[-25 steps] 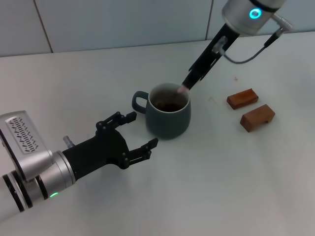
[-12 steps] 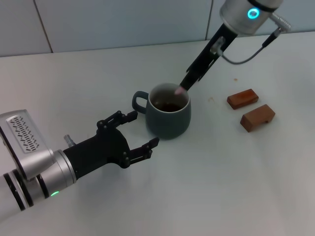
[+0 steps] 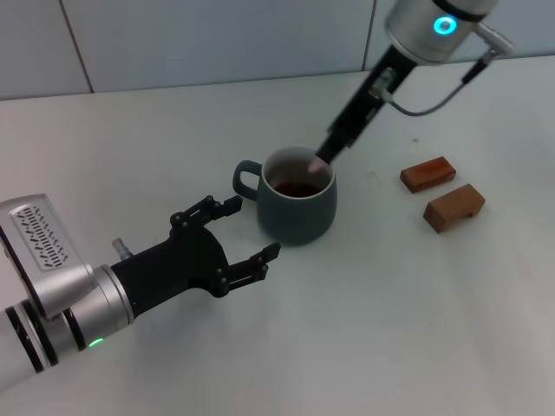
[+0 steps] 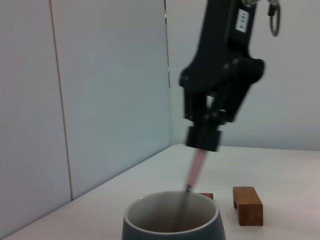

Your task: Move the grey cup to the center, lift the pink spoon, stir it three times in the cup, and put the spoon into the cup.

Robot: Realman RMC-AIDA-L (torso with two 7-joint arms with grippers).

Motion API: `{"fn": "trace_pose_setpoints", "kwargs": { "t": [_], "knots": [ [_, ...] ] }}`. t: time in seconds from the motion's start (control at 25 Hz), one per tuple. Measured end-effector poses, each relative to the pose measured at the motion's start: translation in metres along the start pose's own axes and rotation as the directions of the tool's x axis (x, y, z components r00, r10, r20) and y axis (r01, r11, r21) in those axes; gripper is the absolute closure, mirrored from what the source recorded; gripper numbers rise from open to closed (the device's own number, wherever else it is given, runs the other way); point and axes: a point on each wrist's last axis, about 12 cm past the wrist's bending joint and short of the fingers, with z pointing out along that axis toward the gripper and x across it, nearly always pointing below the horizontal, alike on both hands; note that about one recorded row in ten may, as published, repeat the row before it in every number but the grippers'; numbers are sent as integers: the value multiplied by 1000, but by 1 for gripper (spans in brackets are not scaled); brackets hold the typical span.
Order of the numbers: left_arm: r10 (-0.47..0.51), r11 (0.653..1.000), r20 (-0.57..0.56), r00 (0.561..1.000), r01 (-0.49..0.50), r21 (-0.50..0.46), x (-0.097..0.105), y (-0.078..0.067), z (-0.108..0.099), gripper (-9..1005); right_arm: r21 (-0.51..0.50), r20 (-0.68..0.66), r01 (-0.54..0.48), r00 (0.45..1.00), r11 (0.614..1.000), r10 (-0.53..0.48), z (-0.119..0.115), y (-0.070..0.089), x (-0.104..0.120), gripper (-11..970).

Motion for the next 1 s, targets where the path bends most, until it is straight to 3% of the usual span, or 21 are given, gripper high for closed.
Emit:
{"fn": "trace_pose_setpoints", "kwargs": {
  "t": [0.24, 0.4, 0.56, 0.8, 1.0],
  "knots": [
    [-6, 1000, -1, 1000, 6, -2, 1, 0, -1, 161, 44, 91, 17, 996, 999, -21, -7, -1, 9, 817],
    [-6, 1000, -2, 1000, 6, -2, 1, 0, -1, 161, 82, 224, 45, 973, 996, -63, -13, 3, 35, 740],
    [-1, 1000, -5, 1000, 1, -4, 0, 2, -1, 161, 44, 396, 51, 916, 998, -64, -25, 10, 65, 664],
    [-18, 1000, -6, 1000, 18, -5, -1, 5, -1, 160, 69, 568, 71, 817, 995, -98, -39, 15, 142, 508],
    [-41, 999, -9, 999, 41, -8, -1, 7, -2, 160, 80, 635, -22, 772, 997, -34, -34, 2, 205, 307]
  ]
}}
